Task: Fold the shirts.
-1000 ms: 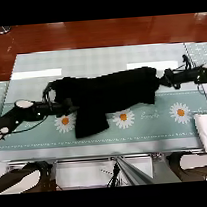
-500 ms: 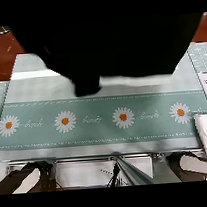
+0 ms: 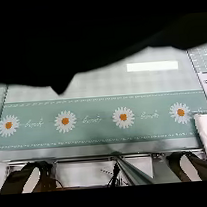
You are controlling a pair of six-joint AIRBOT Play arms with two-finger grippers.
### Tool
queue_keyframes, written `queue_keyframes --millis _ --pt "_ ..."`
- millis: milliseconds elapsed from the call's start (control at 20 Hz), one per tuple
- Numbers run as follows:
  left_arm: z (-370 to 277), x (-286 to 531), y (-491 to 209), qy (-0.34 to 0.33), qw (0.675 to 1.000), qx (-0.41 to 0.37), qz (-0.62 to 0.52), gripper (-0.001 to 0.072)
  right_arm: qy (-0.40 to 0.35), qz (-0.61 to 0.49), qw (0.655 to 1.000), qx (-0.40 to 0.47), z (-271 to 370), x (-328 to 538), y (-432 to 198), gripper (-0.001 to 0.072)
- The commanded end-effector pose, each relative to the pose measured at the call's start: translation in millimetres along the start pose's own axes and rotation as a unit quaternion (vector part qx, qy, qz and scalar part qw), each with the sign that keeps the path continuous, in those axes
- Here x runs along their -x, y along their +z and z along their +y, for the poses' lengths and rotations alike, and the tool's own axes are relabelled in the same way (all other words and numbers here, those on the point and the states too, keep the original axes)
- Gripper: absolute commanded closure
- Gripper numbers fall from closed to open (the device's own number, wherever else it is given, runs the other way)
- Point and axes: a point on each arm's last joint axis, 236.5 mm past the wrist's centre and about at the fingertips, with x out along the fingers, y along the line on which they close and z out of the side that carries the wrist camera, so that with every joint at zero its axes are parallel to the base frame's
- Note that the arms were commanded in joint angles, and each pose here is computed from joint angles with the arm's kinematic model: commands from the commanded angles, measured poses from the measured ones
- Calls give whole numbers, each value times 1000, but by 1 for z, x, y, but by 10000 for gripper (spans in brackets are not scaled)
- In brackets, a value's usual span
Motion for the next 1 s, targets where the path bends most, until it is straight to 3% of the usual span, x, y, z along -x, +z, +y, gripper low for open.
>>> queue_keyframes --millis 0,300,550,750,950 --pt "5 45 -7 55 998 -23 28 689 -32 2 999 10 12 51 -6 687" --pt "27 26 -112 68 976 37 203 689 9 160 984 -76 7 5 -116 687" --pt "58 -32 -267 67 924 131 354 688 79 300 939 -152 6 -60 -241 687" --pt "77 -106 -368 61 896 208 388 688 134 381 899 -167 21 -144 -340 687" --pt "91 -182 -451 69 885 228 401 688 87 421 878 -210 -4 -245 -447 687"
